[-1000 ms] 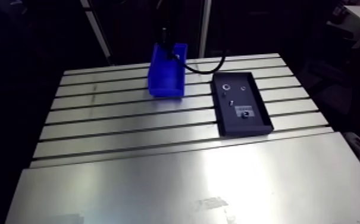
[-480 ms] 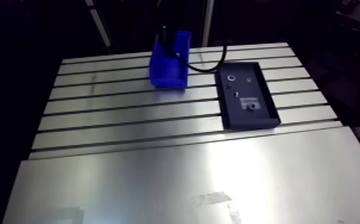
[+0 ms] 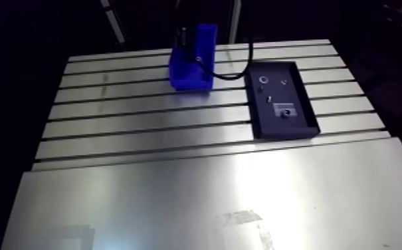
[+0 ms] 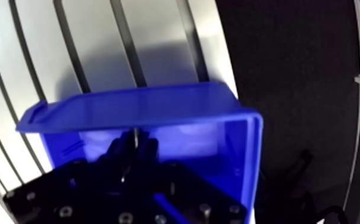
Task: Pick up the M10 bolt from the tray and put it into the blue bin.
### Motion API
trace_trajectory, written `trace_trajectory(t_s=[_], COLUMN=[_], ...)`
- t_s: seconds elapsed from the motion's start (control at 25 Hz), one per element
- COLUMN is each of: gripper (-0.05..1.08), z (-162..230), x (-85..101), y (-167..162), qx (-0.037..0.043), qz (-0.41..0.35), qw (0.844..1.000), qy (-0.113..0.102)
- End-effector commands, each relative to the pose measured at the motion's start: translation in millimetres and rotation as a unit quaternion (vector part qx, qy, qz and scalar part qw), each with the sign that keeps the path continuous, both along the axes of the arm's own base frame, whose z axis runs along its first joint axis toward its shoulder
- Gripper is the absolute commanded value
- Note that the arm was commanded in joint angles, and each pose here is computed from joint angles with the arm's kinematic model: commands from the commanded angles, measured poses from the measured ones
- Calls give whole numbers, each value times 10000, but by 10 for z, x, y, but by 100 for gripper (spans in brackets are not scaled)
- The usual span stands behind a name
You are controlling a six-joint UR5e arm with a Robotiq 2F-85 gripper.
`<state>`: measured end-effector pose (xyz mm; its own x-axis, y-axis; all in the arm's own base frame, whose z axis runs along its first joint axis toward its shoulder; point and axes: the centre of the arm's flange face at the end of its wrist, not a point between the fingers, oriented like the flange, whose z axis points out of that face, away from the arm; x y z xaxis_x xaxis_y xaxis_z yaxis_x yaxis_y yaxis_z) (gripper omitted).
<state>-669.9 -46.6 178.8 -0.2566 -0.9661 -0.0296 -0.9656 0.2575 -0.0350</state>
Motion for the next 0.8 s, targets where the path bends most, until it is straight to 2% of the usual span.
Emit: trace_trajectory(t_s=[0.04,0.4,0.44,0.48,0.6,0.8], gripper=[103,102,95,84,31,5], z=[-93,-108,-105,-105,-98,-40], x=[1,4,1,0,-6,3], y=[1,1,1,12,33,64], qx=[26,26,28,28,28,40], qz=[6,6,-2,-9,-17,-25], qw=[10000,10000,10000,10000,10000,10000], qy=[-60,-68,-52,-52,-45,-8])
